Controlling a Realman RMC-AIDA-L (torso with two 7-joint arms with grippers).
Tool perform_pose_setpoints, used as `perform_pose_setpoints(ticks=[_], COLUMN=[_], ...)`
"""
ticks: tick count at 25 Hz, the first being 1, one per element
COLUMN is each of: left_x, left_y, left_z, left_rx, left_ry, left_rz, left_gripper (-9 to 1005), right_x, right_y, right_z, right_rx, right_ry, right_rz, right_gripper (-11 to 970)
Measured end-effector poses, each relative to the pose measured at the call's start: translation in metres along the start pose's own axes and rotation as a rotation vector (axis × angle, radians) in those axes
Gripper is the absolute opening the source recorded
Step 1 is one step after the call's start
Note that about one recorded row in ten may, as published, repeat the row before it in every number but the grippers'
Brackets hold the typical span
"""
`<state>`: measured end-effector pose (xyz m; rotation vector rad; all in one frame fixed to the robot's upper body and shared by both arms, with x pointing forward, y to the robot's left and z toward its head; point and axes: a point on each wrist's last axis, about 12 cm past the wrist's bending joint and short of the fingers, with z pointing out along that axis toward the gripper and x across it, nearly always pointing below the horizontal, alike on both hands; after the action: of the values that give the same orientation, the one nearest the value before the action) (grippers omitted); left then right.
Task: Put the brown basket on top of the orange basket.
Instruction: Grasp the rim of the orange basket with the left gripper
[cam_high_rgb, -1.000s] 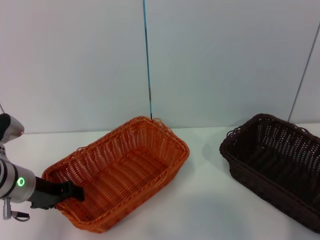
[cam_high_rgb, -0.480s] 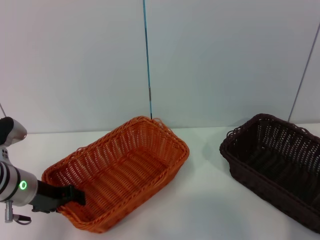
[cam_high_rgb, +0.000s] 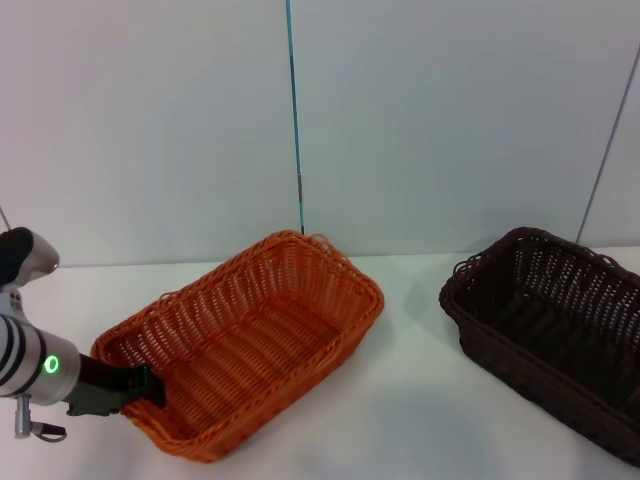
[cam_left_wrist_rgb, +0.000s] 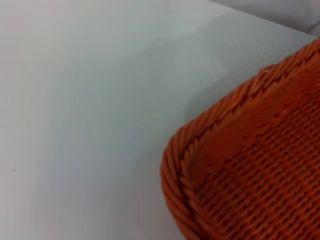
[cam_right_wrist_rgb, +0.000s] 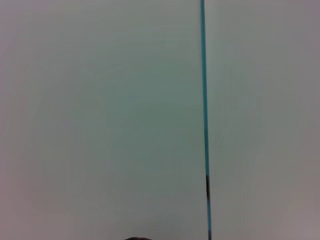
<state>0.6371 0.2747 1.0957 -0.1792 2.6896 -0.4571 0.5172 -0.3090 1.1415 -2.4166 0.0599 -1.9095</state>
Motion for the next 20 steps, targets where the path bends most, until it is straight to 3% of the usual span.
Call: perform_pose_setpoints(ticks=[13,20], left_x=[0.0003,0.0007], left_y=[-0.0055,-0.0055], left_z=[0.0026,0.0025], left_rx=[-0.014,-0.052], left_ry=[0.005,0.032], left_rz=[0.045,0.088], left_gripper=[208,158], right_x=[-0.0001,-0.0012], right_y=[0.0011,0.0008], right_z=[0.0004,0.0036], right_rx=[-0.003,-0.001], right_ry=[-0.001,-0.005], right_rz=[-0.004,-0.005], right_gripper=[917,916])
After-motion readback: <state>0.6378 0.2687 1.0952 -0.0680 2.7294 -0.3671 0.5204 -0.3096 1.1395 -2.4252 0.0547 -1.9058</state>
